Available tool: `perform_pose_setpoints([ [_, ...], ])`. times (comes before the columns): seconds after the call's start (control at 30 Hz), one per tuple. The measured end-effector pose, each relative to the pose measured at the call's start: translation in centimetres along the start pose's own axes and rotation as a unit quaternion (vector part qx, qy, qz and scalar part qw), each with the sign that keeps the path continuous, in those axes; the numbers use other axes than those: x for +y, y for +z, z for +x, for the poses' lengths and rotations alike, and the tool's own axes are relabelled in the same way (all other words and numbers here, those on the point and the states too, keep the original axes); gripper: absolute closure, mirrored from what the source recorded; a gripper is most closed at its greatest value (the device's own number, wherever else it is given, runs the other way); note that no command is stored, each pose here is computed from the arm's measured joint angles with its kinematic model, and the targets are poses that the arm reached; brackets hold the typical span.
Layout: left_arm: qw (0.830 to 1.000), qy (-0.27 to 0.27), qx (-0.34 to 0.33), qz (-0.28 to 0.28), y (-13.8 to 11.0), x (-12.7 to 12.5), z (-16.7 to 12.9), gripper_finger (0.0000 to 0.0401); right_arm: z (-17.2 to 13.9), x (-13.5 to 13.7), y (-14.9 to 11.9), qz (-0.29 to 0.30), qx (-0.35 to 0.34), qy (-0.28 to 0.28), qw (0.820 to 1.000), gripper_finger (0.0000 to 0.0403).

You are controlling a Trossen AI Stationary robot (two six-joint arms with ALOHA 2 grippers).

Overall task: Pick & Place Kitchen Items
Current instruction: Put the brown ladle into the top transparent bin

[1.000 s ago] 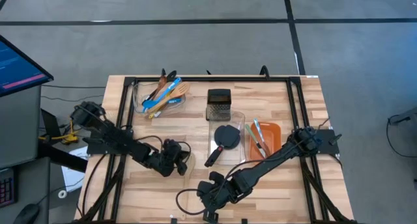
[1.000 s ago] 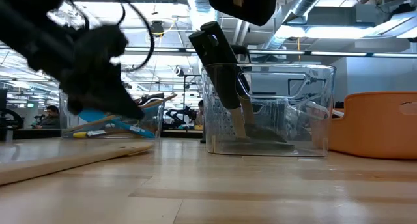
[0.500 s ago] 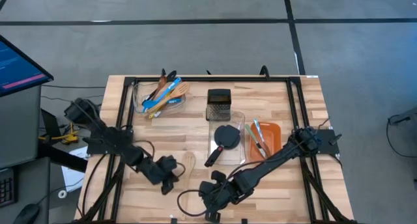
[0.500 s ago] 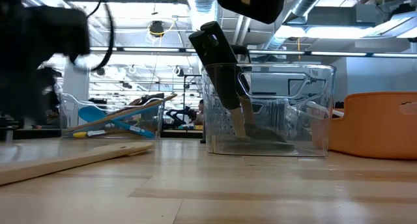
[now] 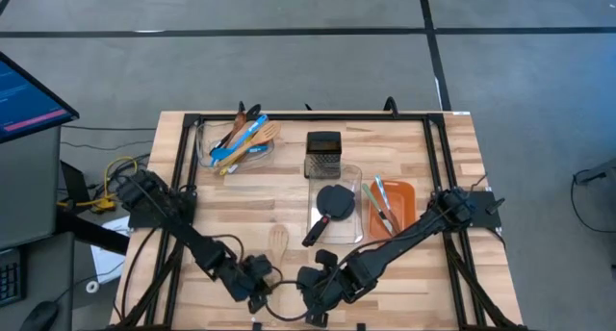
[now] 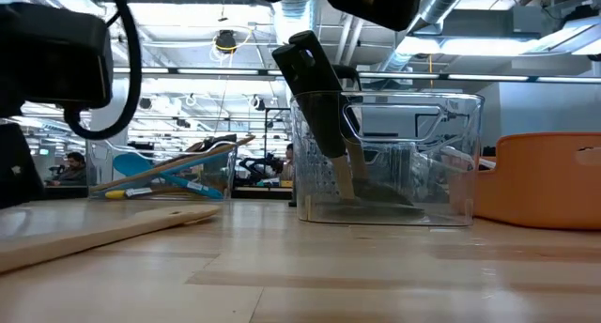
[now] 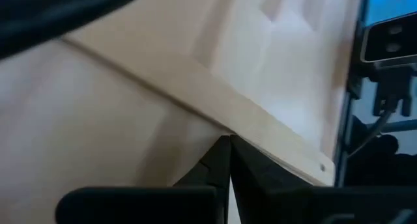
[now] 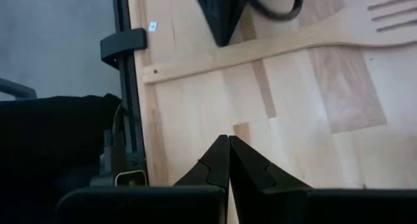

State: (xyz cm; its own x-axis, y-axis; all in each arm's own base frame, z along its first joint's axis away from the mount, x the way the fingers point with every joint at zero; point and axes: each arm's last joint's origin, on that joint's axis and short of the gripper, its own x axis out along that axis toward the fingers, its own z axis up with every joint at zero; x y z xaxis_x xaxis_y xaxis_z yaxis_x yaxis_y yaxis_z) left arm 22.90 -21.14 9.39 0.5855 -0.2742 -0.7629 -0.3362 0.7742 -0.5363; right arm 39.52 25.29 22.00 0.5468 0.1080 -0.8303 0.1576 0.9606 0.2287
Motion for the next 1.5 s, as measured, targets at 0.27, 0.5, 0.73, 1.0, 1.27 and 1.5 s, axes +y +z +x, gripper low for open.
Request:
perform_pose_setpoints([
  [0.27,0.999,-0.021,-0.018,0.041,1.1,-1.3,2.8,0.04,-0.3,0.7,-0.9,-0.013,-0.001,-0.012,1.0,0.0403],
  [0.5,0.995,0.009,-0.08,0.055,4.1,-0.5,3.5,0.04,-0.5,1.3,-1.5,-0.021,-0.005,-0.016,1.0,0.0403],
  [0.73,0.987,-0.002,-0.144,0.072,6.0,0.3,5.2,0.04,-0.6,1.6,-2.0,-0.023,-0.003,-0.02,1.0,0.0403],
  [1.0,0.982,-0.037,-0.144,0.115,6.4,-1.3,4.4,0.04,-0.7,1.6,-2.6,-0.013,0.011,-0.033,0.999,0.0403],
  [1.27,0.972,0.101,-0.164,0.133,5.5,-0.2,-0.3,0.04,-1.2,2.0,-3.9,-0.004,0.015,-0.064,0.998,0.0403],
  [1.5,0.962,0.158,-0.199,0.101,5.7,3.0,-1.3,0.0399,-1.6,2.7,-4.6,-0.003,0.002,-0.071,0.997,0.0403],
])
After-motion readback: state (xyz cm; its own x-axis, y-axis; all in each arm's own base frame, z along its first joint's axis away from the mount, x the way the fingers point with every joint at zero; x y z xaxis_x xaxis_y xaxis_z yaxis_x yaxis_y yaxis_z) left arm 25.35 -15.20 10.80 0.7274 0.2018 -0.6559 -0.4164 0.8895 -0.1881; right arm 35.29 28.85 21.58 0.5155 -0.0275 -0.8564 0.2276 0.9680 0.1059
